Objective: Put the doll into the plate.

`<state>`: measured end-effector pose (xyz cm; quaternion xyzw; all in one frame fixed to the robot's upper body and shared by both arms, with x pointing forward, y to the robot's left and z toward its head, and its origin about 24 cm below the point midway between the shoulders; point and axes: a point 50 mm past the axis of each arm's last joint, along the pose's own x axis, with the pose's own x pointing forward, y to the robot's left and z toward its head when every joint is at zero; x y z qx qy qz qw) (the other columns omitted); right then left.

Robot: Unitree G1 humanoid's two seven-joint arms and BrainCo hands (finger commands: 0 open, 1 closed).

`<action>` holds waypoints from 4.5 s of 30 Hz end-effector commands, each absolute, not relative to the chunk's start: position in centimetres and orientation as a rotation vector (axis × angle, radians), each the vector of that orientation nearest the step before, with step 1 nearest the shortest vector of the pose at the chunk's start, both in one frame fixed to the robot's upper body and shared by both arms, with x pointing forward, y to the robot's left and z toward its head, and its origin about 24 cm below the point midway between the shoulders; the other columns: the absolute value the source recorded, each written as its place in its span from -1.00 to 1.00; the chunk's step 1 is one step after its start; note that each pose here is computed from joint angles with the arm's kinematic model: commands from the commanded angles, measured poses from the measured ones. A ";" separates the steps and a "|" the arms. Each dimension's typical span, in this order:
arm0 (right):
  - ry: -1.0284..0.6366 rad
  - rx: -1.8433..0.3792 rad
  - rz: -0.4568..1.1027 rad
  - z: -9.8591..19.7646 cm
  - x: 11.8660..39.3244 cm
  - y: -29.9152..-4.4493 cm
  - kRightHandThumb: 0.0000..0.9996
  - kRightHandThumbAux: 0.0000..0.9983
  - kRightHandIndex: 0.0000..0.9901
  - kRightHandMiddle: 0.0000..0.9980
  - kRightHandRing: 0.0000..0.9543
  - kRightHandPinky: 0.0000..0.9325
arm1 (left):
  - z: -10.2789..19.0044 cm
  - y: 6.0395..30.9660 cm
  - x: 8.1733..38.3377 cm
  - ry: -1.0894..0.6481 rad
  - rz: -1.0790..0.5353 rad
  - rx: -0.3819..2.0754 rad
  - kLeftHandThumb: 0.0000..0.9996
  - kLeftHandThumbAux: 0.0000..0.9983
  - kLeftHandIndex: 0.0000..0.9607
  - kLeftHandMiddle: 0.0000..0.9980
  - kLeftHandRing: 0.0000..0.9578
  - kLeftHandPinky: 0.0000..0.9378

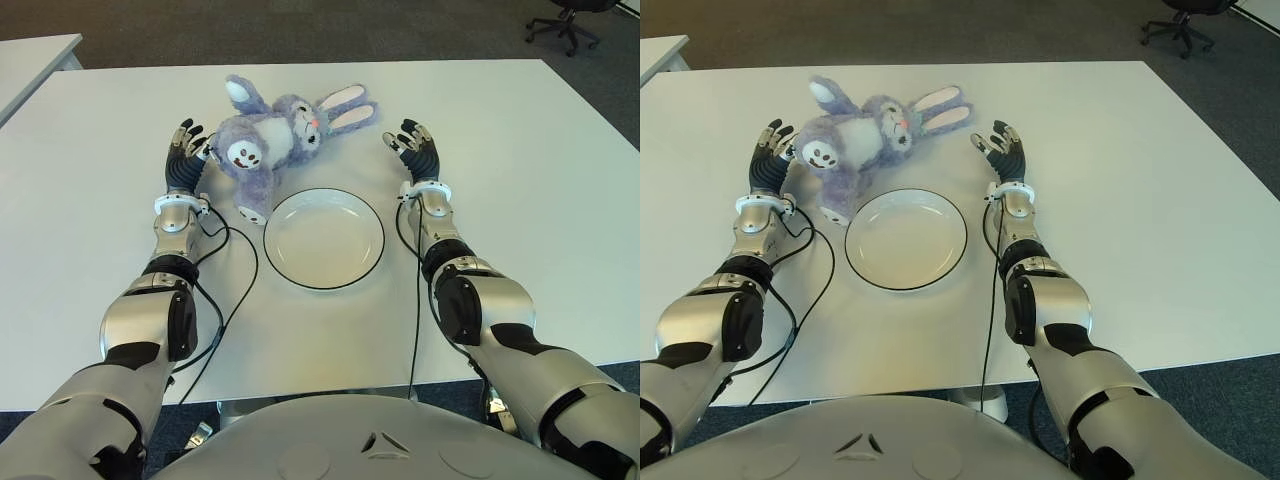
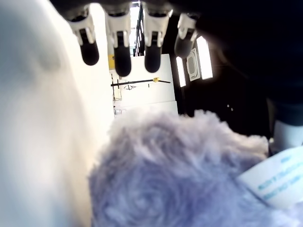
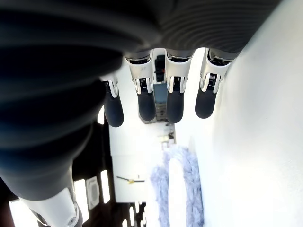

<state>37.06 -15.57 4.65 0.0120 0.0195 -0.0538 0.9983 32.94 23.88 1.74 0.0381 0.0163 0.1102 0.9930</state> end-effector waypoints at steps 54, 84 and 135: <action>0.219 0.017 -0.133 -0.1 34.3 -16.4 -0.62 0.45 -0.69 -0.74 -0.76 -0.70 | -5.4 26.1 24.9 0.256 0.161 0.104 -0.77 -0.05 -1.00 -0.92 -0.90 -0.90; 0.216 0.015 -0.129 -0.2 34.2 -16.4 -0.60 0.46 -0.69 -0.74 -0.77 -0.72 | -6.4 26.7 22.7 0.269 0.151 0.141 -0.82 -0.20 -1.00 -0.99 -0.99 -0.96; 0.211 0.013 -0.131 -0.3 34.1 -16.7 -0.56 0.54 -0.72 -0.75 -0.77 -0.72 | -7.9 27.6 18.6 0.373 -0.073 0.362 0.15 -0.58 -1.00 -1.00 -1.00 -1.00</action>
